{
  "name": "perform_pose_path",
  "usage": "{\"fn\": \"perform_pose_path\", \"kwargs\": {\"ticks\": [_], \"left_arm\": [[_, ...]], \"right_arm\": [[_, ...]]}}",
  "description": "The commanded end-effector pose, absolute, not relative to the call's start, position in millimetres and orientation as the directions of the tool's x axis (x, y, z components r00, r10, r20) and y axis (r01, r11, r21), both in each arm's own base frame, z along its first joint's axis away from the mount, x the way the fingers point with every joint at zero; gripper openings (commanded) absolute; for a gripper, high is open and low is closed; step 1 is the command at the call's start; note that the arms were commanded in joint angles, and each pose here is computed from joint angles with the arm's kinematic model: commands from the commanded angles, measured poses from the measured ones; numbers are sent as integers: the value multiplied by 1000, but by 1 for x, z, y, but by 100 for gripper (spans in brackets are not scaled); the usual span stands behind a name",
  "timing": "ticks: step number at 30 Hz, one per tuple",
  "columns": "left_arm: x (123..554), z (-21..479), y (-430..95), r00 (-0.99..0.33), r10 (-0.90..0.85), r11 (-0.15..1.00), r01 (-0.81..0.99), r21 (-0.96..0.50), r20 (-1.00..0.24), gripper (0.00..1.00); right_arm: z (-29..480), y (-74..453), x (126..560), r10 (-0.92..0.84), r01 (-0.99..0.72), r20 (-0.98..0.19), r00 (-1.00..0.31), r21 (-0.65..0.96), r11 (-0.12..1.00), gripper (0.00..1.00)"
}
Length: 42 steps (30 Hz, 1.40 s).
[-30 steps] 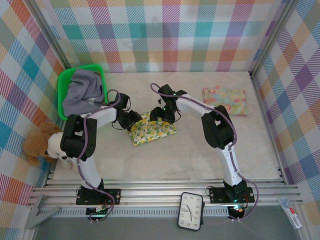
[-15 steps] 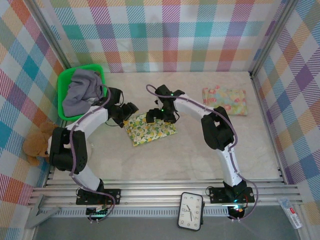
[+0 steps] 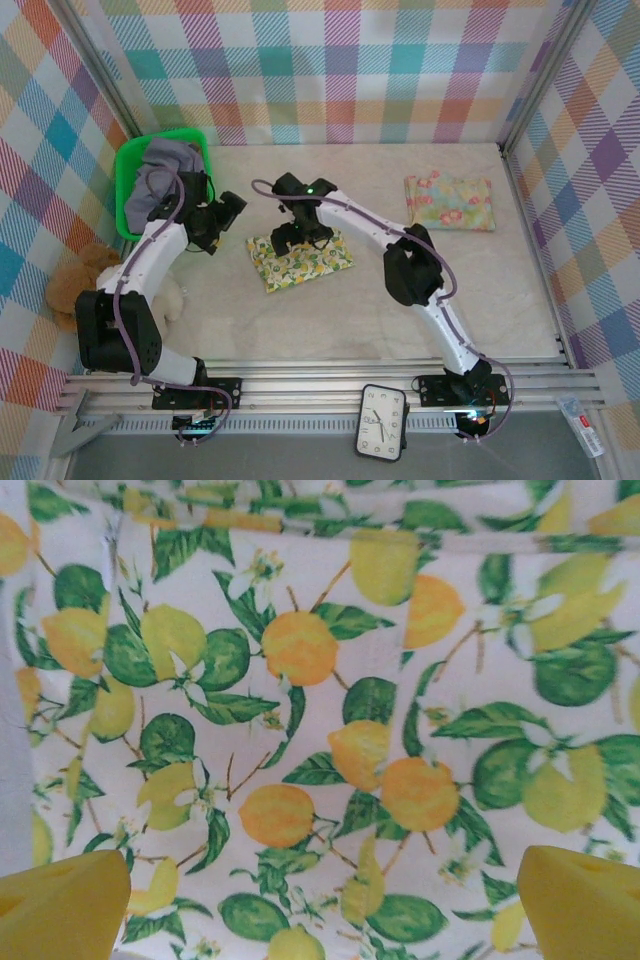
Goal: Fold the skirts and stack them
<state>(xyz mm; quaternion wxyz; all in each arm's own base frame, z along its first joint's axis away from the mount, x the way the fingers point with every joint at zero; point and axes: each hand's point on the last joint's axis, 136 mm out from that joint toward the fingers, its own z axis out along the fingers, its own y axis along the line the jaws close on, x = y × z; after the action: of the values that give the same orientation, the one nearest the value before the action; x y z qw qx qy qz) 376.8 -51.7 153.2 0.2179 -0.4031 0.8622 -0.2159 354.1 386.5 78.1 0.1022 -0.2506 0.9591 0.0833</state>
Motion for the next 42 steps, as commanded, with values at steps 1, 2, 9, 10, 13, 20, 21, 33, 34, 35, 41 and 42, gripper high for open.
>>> {"fn": "perform_pose_path", "kwargs": {"ticks": [1,2,9,10,13,20,21,33,34,35,41,42], "left_arm": [[362,143,-40,-566,-804,570,-646,-508,-183,100],[362,142,-40,-565,-805,569,-647,-508,-181,100],[364,138,-45,-584,-797,568,-638,-521,-153,100],[364,136,-47,-590,-795,566,-635,-526,-144,100],[365,130,-51,-601,-790,565,-637,-525,-121,100],[363,117,-63,-635,-770,562,-629,-537,-63,100],[362,117,-66,-643,-764,562,-624,-543,-52,100],[373,118,-159,-764,-639,538,-525,-660,86,100],[374,112,-162,-765,-636,536,-532,-655,100,100],[376,105,-165,-765,-634,535,-540,-650,113,100],[371,53,-138,-732,-675,609,-621,-494,88,100],[367,45,-133,-731,-676,623,-632,-461,87,100]], "right_arm": [[64,377,346,-525,-536,-156,-836,32,844,99],[62,377,346,-532,-541,-147,-834,24,841,99],[57,381,343,-536,-540,-128,-834,-2,842,99],[57,381,343,-538,-543,-131,-833,-1,840,99],[50,379,343,-551,-553,-115,-827,-15,833,99],[20,372,326,-529,-529,4,-849,5,849,99],[26,374,325,-526,-527,-11,-850,18,850,99],[118,332,383,-126,-234,-332,-935,310,921,99],[116,325,388,-81,-197,-318,-945,349,916,99],[113,317,393,-39,-161,-294,-955,405,900,99],[100,302,410,-42,-189,-253,-966,594,782,98],[94,298,410,-57,-191,-238,-970,589,786,97]]}}
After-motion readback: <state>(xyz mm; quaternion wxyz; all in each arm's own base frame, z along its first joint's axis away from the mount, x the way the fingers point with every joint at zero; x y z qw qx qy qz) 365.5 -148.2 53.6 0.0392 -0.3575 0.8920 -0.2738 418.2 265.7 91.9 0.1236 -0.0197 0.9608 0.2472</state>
